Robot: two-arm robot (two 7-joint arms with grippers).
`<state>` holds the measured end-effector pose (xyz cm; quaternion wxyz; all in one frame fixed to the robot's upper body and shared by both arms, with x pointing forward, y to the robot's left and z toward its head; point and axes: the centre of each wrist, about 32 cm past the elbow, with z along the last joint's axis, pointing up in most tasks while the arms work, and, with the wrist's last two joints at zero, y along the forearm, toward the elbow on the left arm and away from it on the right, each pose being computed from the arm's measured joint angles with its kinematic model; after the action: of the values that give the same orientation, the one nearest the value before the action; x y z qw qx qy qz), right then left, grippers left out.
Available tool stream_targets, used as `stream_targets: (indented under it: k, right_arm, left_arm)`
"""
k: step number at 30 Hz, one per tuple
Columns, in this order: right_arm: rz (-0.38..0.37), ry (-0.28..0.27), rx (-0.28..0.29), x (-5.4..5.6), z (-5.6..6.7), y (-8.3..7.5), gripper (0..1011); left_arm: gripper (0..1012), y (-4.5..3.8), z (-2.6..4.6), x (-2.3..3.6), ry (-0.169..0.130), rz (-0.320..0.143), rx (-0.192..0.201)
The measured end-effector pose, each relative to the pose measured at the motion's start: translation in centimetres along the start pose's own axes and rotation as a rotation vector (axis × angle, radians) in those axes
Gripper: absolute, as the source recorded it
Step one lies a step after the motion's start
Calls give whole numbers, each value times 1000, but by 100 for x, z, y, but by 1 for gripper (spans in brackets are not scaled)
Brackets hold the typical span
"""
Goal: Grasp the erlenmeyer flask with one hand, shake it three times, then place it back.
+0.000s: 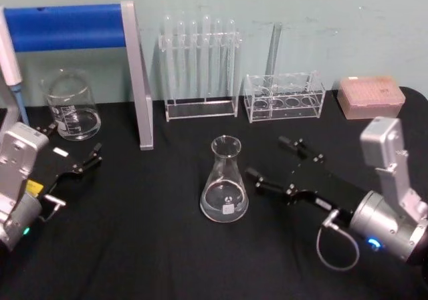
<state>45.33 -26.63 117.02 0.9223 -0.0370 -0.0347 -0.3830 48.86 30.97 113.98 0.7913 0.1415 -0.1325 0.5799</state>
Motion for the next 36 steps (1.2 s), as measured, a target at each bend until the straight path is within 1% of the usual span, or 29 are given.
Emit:
stream_targets:
  k: [2, 3, 4, 5, 7, 8, 10, 12, 13, 14, 15, 16, 19, 20, 22, 25, 29, 32, 36]
  right_arm:
    - [-21, -10, 24, 20, 28, -33, 1000]
    - [-46, -15, 39, 33, 40, -47, 1000]
    - [-46, -15, 39, 33, 40, -47, 1000]
    - [-79, -23, 54, 43, 49, -50, 1000]
    - [-118, -33, 66, 48, 51, -43, 1000]
    - [-167, -41, 74, 47, 36, -27, 1000]
    - [-213, -49, 79, 46, 21, -4, 1000]
    - [-302, -73, 84, 48, -17, 61, 1000]
    - [-322, -82, 84, 48, -29, 82, 1000]
    - [-357, -104, 81, 51, -51, 115, 1000]
    - [-357, -104, 81, 51, -51, 115, 1000]
    - [-389, -130, 73, 54, -80, 155, 1000]
    - [-422, -180, 54, 53, -125, 213, 1000]
    - [-439, -224, 36, 46, -159, 250, 1000]
    - [-454, -269, 16, 44, -189, 282, 1000]
    - [-472, -361, -25, 23, -262, 343, 1000]
    - [-478, -413, -51, 7, -308, 373, 1000]
    - [-477, -427, -59, 2, -320, 385, 1000]
    - [-477, -429, -61, 2, -323, 386, 1000]
  left_arm:
    - [1001, 0, 0, 0, 0, 0, 0]
    - [1001, 0, 0, 0, 0, 0, 0]
    - [1001, 0, 0, 0, 0, 0, 0]
    - [1001, 0, 0, 0, 0, 0, 0]
    - [1001, 0, 0, 0, 0, 0, 0]
    - [1001, 0, 0, 0, 0, 0, 0]
    - [1001, 0, 0, 0, 0, 0, 0]
    - [1001, 0, 0, 0, 0, 0, 0]
    - [1001, 0, 0, 0, 0, 0, 0]
    - [1001, 0, 0, 0, 0, 0, 0]
    - [1001, 0, 0, 0, 0, 0, 0]
    - [1001, 0, 0, 0, 0, 0, 0]
    - [1001, 0, 0, 0, 0, 0, 0]
    - [1001, 0, 0, 0, 0, 0, 0]
    - [1001, 0, 0, 0, 0, 0, 0]
    - [1001, 0, 0, 0, 0, 0, 0]
    - [1001, 0, 0, 0, 0, 0, 0]
    - [1001, 0, 0, 0, 0, 0, 0]
    - [1001, 0, 0, 0, 0, 0, 0]
